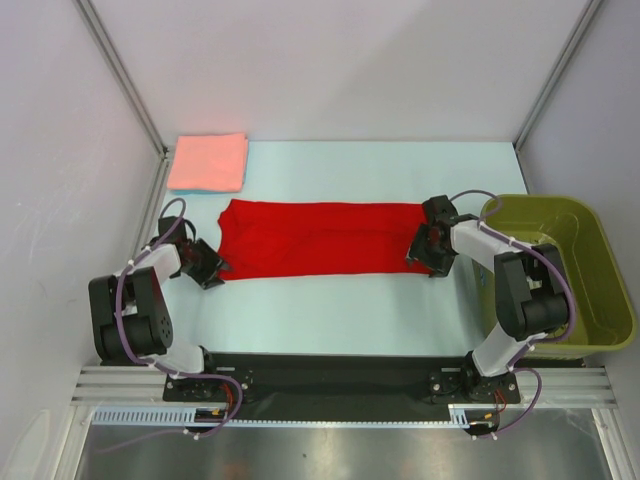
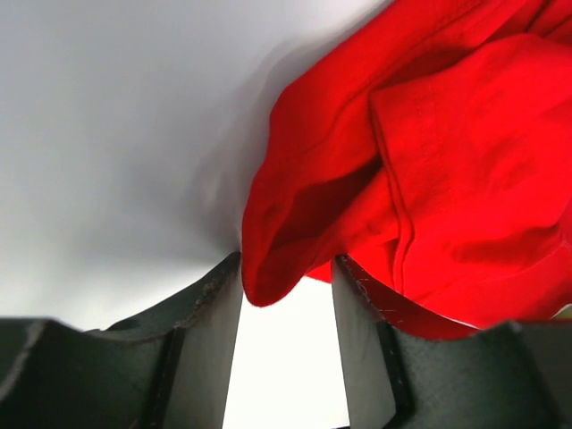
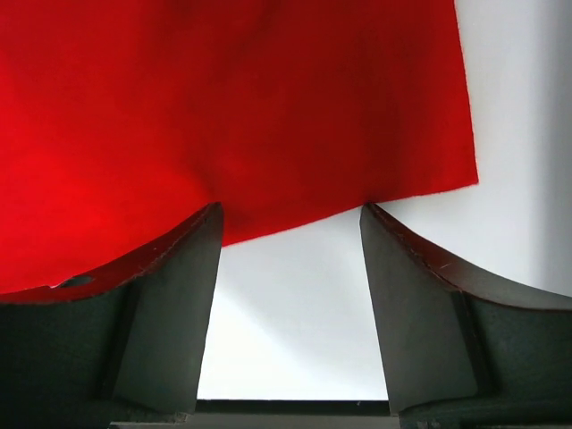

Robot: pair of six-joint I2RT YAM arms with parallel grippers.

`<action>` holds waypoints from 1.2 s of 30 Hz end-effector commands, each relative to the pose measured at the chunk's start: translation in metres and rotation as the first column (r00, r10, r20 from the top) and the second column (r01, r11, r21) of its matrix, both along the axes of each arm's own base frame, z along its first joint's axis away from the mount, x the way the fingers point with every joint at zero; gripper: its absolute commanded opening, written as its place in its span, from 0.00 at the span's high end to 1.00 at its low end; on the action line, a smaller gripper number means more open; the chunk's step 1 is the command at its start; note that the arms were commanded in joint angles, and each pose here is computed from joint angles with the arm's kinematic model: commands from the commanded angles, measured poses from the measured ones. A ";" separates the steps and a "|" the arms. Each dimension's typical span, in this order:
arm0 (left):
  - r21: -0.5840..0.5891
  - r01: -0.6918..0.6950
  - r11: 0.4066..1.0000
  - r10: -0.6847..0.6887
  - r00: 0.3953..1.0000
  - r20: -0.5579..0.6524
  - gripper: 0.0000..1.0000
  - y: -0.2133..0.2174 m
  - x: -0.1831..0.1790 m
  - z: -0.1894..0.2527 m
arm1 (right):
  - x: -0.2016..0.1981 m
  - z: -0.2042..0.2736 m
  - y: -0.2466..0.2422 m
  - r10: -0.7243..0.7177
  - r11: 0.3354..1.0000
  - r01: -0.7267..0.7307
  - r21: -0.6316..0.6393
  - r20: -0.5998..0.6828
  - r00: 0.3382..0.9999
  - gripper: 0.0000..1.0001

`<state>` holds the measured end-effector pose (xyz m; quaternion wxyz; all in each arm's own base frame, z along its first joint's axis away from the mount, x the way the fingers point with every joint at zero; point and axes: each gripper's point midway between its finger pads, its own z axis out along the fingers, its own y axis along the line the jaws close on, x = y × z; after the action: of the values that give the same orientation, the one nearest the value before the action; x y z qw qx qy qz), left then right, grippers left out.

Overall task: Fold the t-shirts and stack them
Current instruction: Fold the tshirt

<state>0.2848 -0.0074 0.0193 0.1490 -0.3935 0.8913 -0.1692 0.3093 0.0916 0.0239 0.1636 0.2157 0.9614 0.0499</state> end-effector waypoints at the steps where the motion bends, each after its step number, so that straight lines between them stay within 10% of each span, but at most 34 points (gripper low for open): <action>1: 0.062 -0.007 0.998 0.008 1.000 -0.014 0.51 0.016 0.006 -0.011 | 0.003 -0.007 -0.002 -0.052 0.999 0.052 0.004 -0.008 0.999 0.32; 8: 0.090 0.001 0.996 -0.001 1.000 0.004 0.63 0.023 0.016 -0.011 | -0.004 -0.016 -0.013 -0.081 0.995 0.079 -0.060 -0.037 0.996 0.48; 16: 0.091 0.014 0.996 -0.016 1.000 0.027 0.95 0.025 0.032 -0.015 | -0.025 -0.025 -0.023 -0.046 0.991 0.034 -0.127 -0.098 0.994 1.00; 36: 0.151 0.209 0.966 -0.228 0.966 0.125 1.00 -0.069 0.173 -0.009 | -0.158 -0.031 0.044 0.065 0.996 -0.074 -0.043 -0.173 0.983 1.00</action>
<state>0.4335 -0.0583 0.0178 0.2115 -0.2863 0.9190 -0.1697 0.2146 0.1323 0.0141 0.1811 0.1753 0.9673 0.0276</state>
